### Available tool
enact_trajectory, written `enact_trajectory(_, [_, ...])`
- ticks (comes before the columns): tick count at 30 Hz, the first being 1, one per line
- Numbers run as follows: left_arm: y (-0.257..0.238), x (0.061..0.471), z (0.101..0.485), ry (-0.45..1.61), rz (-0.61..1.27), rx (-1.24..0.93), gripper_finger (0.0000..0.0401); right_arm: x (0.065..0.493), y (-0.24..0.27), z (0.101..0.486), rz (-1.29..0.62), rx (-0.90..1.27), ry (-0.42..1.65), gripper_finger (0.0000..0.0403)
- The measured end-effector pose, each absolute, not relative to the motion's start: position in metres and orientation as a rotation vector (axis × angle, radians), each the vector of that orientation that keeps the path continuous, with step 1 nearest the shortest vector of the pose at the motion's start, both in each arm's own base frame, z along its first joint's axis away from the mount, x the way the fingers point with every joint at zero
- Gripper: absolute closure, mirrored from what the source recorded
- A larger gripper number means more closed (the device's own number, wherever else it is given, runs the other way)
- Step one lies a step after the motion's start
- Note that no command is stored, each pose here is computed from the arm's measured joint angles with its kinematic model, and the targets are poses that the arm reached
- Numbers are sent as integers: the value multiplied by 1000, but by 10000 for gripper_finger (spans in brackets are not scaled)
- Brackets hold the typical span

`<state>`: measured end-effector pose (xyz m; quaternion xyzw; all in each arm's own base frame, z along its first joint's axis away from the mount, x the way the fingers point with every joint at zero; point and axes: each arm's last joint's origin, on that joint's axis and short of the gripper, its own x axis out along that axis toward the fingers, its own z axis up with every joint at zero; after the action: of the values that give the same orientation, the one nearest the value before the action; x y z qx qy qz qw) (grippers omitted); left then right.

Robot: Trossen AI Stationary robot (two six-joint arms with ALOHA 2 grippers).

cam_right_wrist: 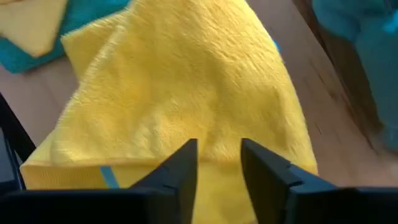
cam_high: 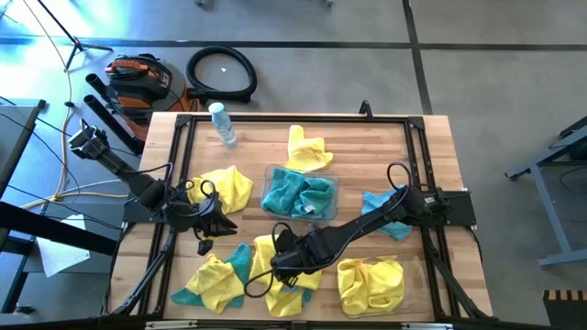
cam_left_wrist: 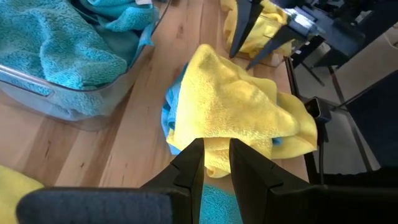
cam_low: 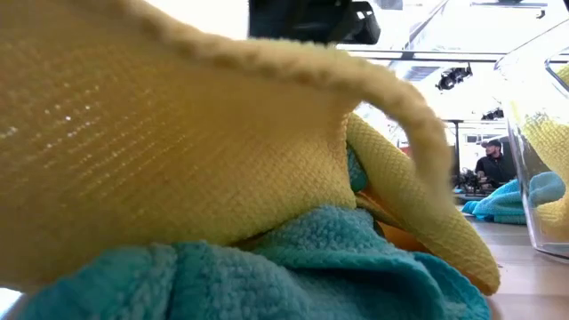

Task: Sort microfiber towel by color & place in baskets
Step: Put the yellow towel in the bottom transparent bin

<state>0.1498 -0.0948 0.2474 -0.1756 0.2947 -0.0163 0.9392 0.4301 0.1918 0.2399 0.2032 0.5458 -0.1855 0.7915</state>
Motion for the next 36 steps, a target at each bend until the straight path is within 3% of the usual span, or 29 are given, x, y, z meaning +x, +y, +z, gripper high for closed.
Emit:
enact_trajectory(8, [-98, 148, 248, 598, -48, -368, 339, 447, 203, 222, -287, 340, 1090, 187])
enact_trajectory(18, [-98, 149, 249, 588, -51, -382, 339, 459, 199, 185, -295, 260, 1142, 179])
enact_trajectory(23, [-98, 149, 249, 588, -51, -382, 339, 460, 198, 184, -289, 267, 1151, 225])
enact_trajectory(30, [-98, 149, 249, 588, -51, -381, 339, 460, 196, 183, -293, 265, 1163, 384])
enact_trajectory(36, [-98, 149, 249, 588, -52, -381, 339, 457, 194, 198, -300, 275, 1168, 383])
